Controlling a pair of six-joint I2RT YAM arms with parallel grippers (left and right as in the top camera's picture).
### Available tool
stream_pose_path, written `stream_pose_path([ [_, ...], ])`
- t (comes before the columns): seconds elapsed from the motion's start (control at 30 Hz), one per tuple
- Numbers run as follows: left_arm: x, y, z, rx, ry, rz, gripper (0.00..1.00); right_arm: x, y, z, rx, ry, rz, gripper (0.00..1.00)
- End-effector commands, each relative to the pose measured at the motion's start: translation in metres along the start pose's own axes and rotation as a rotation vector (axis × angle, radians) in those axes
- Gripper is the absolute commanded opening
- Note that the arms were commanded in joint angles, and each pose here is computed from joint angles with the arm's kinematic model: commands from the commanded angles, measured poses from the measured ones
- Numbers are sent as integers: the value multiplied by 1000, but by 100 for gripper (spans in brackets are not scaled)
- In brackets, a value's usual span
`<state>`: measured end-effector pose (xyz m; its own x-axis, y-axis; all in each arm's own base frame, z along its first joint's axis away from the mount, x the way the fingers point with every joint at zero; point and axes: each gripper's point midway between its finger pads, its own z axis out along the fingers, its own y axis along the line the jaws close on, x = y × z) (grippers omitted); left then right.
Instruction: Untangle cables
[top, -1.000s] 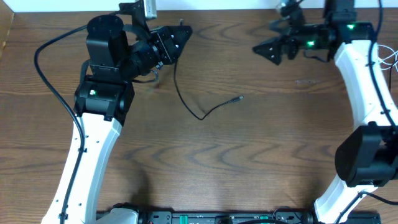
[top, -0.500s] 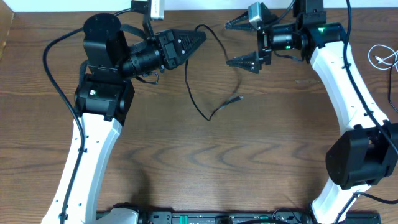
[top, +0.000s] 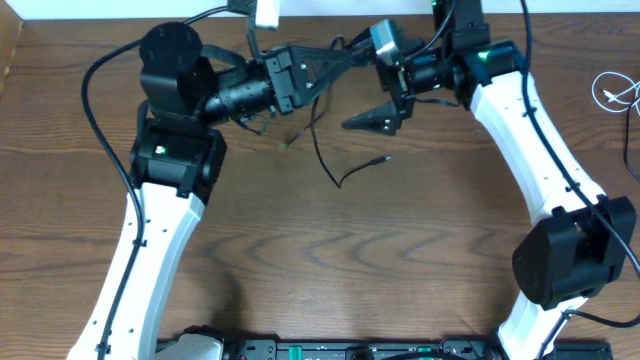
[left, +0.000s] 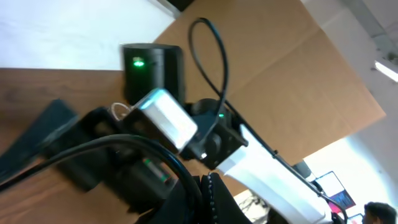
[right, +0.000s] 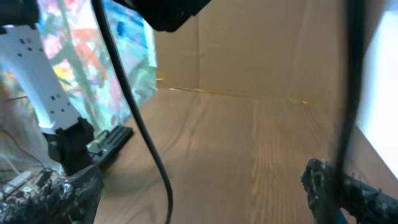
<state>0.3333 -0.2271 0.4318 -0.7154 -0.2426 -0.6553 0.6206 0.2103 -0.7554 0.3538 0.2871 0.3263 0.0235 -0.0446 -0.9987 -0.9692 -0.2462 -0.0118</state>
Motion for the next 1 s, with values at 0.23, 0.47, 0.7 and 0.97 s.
stream_pose_path([
  [0.23,-23,10,1,-85,-133,-73,7,-17,24,28,-113,-45,-16,85],
  [0.47,-50,29,-3,-197,-327,-170,7,-19,23,34,-116,-34,-8,60],
  [0.7,-59,37,1,-263,-474,-267,7,-22,0,45,-28,24,93,45],
  [0.97,-65,41,-2,-295,-526,-266,8,-20,-31,34,134,53,231,11],
])
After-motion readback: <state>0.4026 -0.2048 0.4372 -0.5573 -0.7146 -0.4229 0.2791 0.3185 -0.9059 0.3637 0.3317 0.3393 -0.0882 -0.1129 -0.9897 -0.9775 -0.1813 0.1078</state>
